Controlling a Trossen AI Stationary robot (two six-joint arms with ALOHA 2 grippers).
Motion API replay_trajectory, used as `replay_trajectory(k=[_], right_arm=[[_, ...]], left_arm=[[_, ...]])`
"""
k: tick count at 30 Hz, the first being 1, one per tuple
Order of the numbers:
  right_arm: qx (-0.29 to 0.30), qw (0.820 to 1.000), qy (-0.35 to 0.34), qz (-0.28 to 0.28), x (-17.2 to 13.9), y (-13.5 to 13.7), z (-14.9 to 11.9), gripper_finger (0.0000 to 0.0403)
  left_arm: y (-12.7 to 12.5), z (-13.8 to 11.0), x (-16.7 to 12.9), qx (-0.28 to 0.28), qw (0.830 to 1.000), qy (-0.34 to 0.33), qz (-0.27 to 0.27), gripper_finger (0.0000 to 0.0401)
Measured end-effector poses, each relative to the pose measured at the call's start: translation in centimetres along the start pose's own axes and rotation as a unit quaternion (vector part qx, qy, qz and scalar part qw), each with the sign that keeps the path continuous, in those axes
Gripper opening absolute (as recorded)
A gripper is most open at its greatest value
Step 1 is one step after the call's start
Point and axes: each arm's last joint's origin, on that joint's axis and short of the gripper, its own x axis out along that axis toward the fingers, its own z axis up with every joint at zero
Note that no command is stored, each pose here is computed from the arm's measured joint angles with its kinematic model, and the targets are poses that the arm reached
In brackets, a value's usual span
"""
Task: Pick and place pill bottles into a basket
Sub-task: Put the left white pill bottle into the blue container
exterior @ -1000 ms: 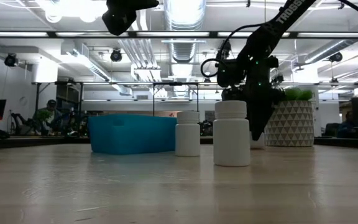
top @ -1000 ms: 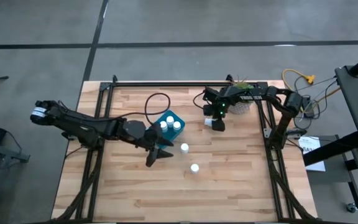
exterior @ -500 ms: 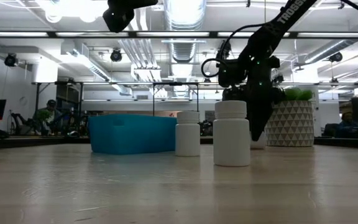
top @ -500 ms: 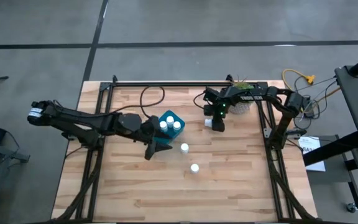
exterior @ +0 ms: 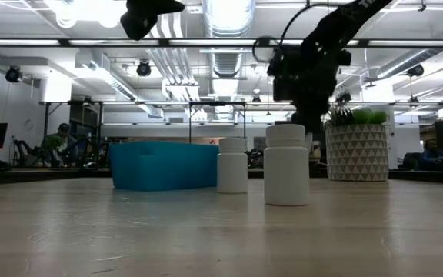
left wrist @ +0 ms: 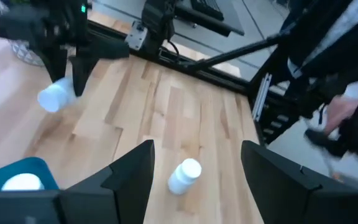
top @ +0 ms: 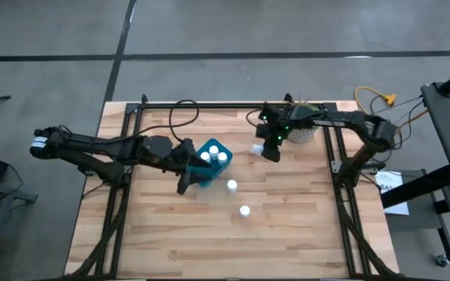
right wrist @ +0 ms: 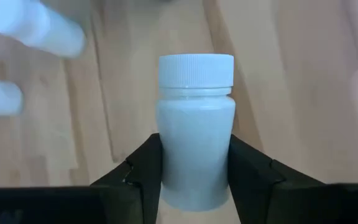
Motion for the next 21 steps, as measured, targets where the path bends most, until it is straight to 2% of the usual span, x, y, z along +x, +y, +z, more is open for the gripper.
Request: replay_trajectory(k=[6, 10, 17, 21], right_arm=[[-0.011, 0.997, -0.07, -0.004, -3.9, 2.5, 0.1, 0.0136], [-0.017, 0.994, -0.104, -0.007, -5.9, 4.2, -0.1, 0.0136], [-0.043, 0.99, -0.136, -0.007, -7.6, 7.7, 0.3, 0.0136], [-0.066, 0.986, -0.155, -0.008, -8.4, 10.0, 1.3, 0.0136]], left_arm=[[0.2, -0.2, -0.2, 0.053, 0.998, 0.023, 0.009, 0.0224], [0.4, 0.3, -0.3, 0.054, 0.998, 0.014, 0.015, 0.0224], [0.5, 1.9, -0.5, 0.074, 0.997, -0.005, 0.023, 0.0224], [0.6, 3.0, -0.1, 0.085, 0.996, 0.011, 0.038, 0.0224]])
